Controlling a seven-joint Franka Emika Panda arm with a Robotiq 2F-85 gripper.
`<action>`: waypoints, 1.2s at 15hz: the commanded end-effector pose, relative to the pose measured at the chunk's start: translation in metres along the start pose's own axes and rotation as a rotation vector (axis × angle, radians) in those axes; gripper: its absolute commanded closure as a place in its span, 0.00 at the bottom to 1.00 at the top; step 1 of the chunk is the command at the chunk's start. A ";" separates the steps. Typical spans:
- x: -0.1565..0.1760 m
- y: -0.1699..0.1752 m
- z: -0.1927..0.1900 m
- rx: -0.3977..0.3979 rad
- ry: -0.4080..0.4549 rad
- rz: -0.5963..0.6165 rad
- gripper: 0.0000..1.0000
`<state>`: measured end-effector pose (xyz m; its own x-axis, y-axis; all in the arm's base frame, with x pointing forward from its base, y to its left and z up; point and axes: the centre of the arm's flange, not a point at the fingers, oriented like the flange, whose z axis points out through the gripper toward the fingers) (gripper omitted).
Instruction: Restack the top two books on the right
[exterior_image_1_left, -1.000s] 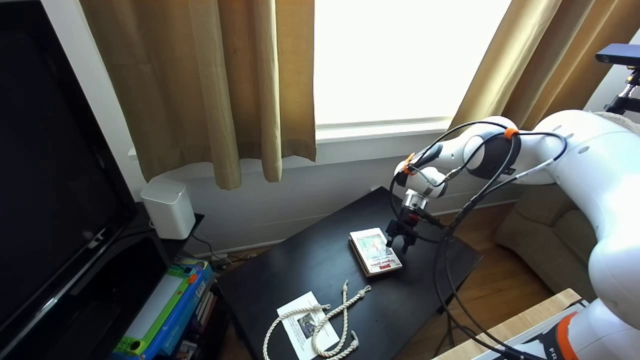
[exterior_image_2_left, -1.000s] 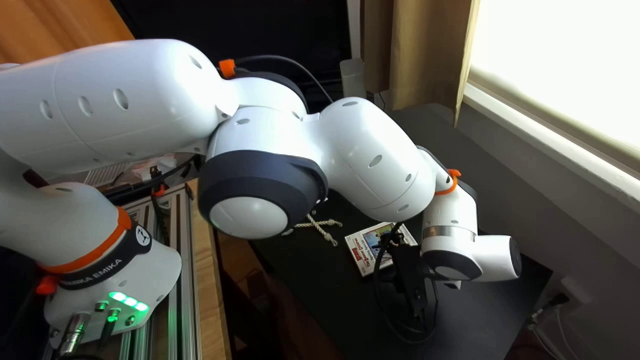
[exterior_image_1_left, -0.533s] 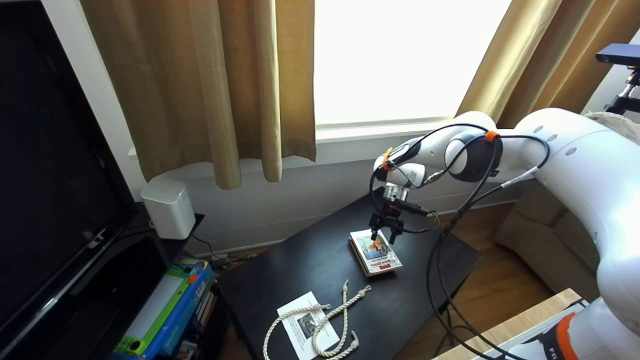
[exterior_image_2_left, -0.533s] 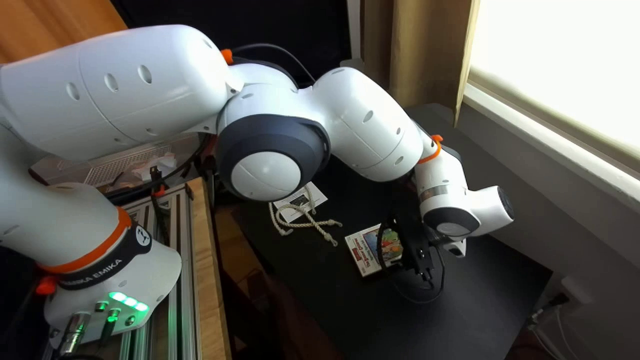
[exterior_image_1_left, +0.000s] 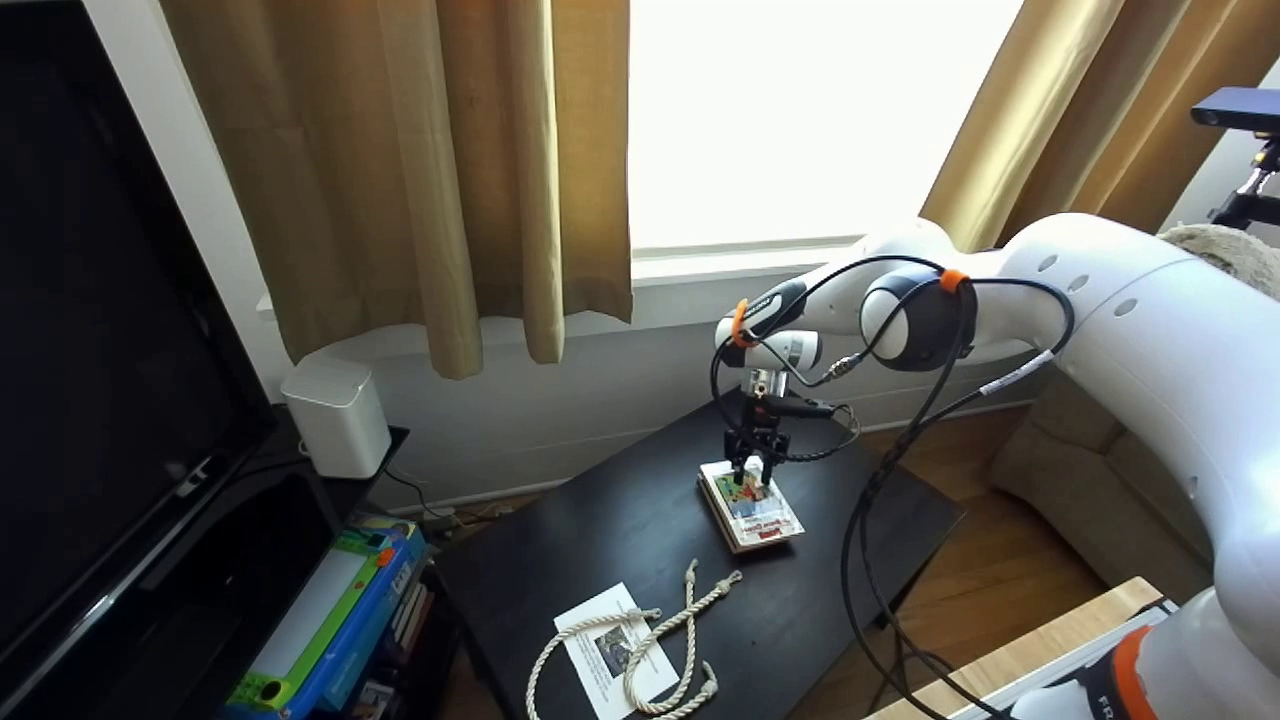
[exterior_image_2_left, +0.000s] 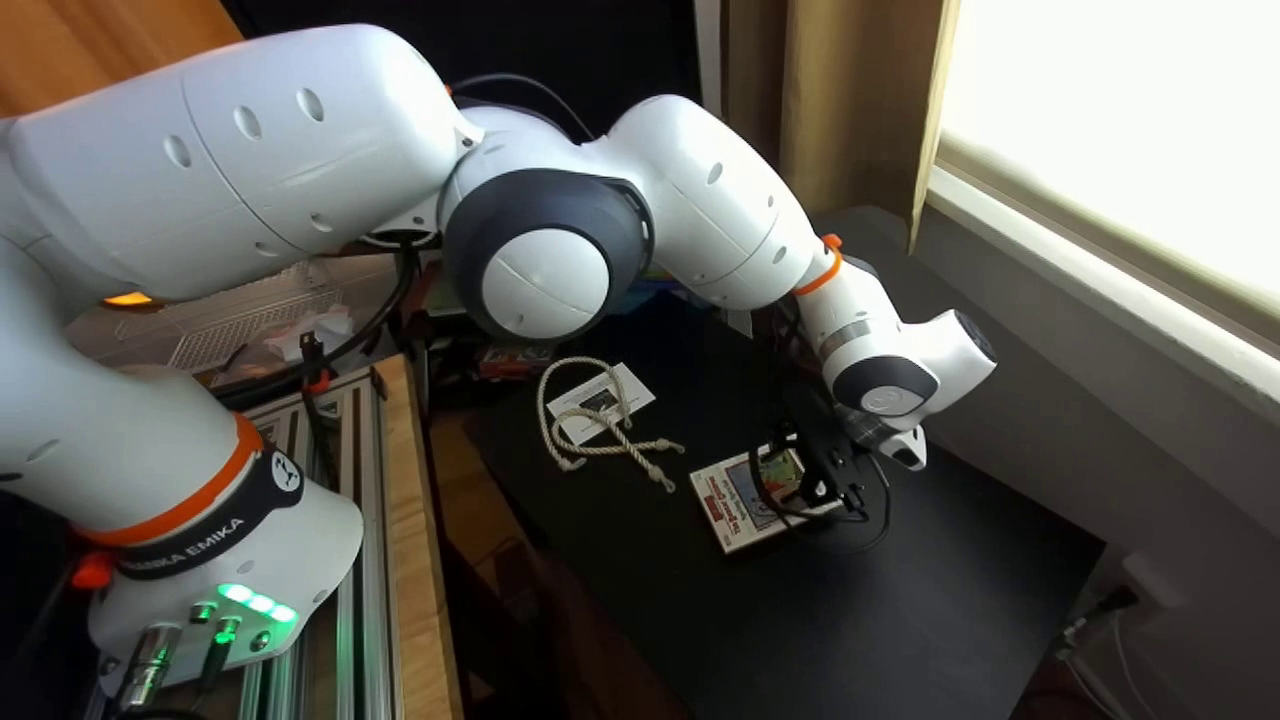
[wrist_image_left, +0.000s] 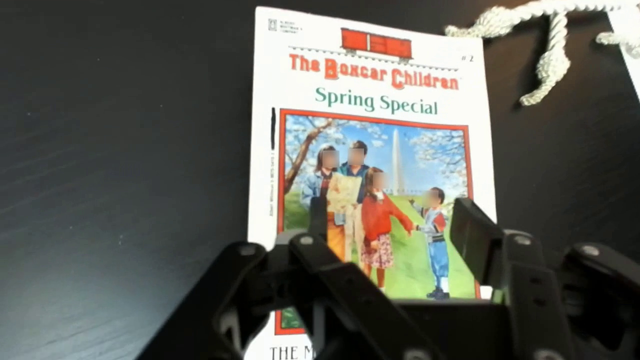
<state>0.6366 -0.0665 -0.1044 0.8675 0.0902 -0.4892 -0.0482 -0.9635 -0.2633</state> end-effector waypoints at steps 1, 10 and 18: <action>-0.003 -0.002 0.011 -0.071 0.055 -0.029 0.65; -0.003 0.010 0.009 -0.181 0.145 -0.097 0.99; -0.017 0.031 -0.002 -0.259 0.134 -0.091 0.99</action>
<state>0.6401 -0.0888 -0.1039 0.9284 0.1429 -0.3430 0.1081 -0.9870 -0.1187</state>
